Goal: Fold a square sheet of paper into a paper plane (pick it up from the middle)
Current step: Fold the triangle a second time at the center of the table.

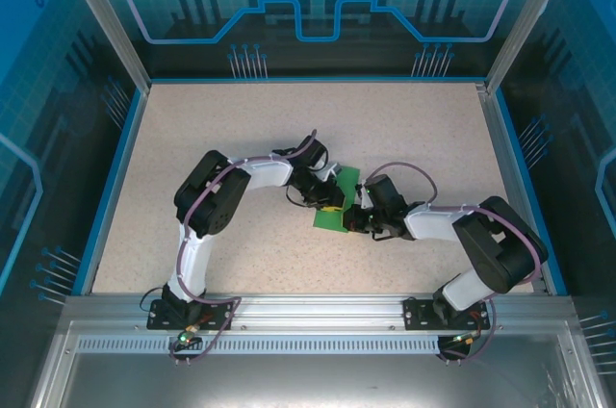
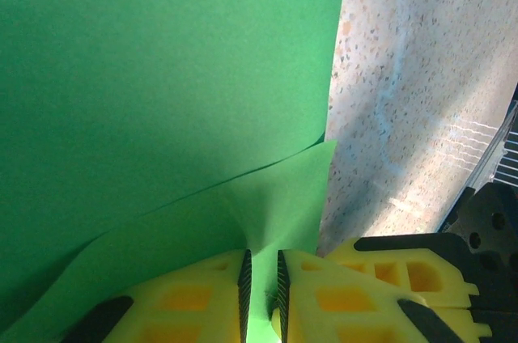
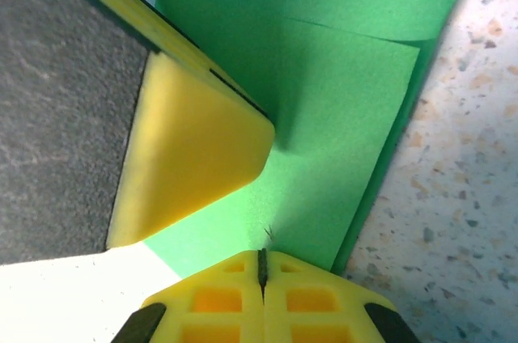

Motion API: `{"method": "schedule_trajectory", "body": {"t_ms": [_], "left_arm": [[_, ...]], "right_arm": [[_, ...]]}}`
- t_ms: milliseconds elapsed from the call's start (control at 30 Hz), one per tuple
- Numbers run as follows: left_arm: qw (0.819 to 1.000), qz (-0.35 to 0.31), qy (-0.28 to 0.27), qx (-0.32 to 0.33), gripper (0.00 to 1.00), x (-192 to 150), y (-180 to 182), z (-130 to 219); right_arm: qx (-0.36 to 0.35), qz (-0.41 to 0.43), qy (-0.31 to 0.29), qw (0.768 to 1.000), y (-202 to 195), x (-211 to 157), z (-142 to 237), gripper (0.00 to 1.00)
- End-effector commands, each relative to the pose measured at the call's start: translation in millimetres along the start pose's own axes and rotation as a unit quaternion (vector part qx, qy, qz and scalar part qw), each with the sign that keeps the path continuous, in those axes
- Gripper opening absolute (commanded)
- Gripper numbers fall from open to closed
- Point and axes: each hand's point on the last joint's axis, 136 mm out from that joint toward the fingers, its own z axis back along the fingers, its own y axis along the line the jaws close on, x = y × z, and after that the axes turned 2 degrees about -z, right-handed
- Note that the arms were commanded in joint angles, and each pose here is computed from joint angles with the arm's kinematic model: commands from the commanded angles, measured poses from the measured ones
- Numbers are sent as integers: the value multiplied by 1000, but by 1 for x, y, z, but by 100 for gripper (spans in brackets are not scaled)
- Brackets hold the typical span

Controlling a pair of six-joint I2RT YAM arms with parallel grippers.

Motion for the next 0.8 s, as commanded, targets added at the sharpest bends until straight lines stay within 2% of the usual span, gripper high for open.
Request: {"method": "schedule_trajectory", "body": {"t_ms": [0, 267, 467, 633, 767], "left_arm": [[997, 47, -28, 60, 20, 17, 54, 8], [996, 58, -45, 59, 20, 27, 61, 21], [993, 56, -50, 86, 21, 32, 72, 27], [989, 62, -70, 117, 21, 43, 83, 35], [987, 67, -94, 116, 21, 54, 83, 39]], "right_arm": [[-114, -25, 96, 989, -59, -62, -3, 4], [-118, -25, 100, 988, -61, -65, -5, 4], [-119, -22, 102, 987, -60, -66, -5, 4], [-122, -19, 103, 987, -59, -67, -4, 4], [-122, -19, 105, 987, -59, -68, -5, 4]]}}
